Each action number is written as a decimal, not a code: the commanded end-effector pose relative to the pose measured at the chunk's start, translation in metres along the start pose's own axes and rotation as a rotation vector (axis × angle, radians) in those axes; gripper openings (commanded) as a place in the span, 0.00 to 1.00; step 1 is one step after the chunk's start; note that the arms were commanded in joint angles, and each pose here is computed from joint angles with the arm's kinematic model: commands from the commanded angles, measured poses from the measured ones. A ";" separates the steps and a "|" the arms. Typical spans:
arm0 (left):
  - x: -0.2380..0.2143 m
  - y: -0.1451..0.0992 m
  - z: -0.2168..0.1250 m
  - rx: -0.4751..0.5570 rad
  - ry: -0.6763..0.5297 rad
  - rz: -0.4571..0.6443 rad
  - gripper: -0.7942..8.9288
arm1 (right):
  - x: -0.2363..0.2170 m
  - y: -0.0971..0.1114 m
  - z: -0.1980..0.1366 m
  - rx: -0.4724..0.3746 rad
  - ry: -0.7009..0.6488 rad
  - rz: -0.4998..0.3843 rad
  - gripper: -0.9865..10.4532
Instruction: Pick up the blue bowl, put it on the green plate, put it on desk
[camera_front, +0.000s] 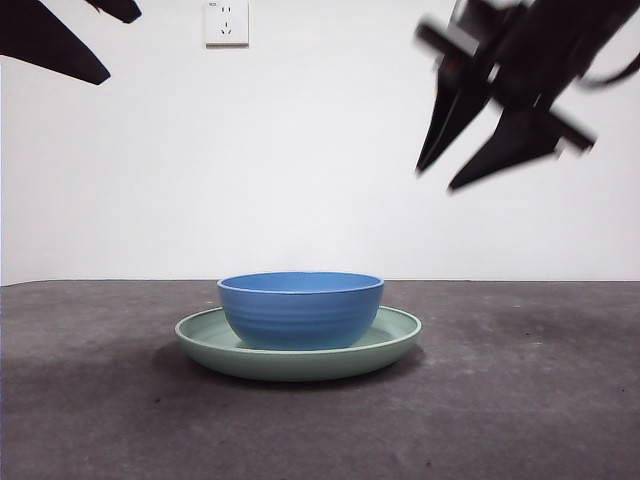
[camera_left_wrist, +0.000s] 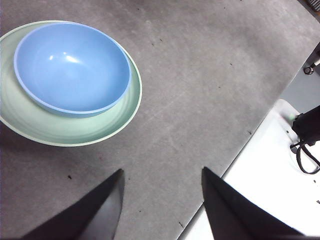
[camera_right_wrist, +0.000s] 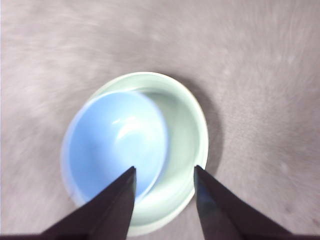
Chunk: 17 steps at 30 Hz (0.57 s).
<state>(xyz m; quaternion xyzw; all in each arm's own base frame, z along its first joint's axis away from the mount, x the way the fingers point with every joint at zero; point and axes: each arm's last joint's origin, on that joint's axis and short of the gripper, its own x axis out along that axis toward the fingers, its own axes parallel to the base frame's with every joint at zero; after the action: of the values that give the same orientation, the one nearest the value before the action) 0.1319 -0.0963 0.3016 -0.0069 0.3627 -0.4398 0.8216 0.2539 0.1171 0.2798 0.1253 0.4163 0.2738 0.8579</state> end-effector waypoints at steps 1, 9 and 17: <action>0.001 -0.001 0.002 0.023 -0.001 -0.008 0.34 | -0.028 0.015 -0.001 -0.113 -0.029 0.033 0.25; 0.001 -0.001 0.002 0.027 -0.002 -0.008 0.34 | -0.083 0.035 -0.031 -0.214 0.006 0.070 0.25; 0.001 -0.001 0.002 0.026 -0.001 -0.008 0.34 | -0.085 0.035 -0.075 -0.252 0.041 0.122 0.25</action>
<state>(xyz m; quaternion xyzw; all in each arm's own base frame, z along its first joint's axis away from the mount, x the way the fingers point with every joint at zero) 0.1319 -0.0963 0.3016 -0.0023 0.3602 -0.4418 0.8216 0.1403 0.0934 0.3060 0.0392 0.3883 0.3726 0.8419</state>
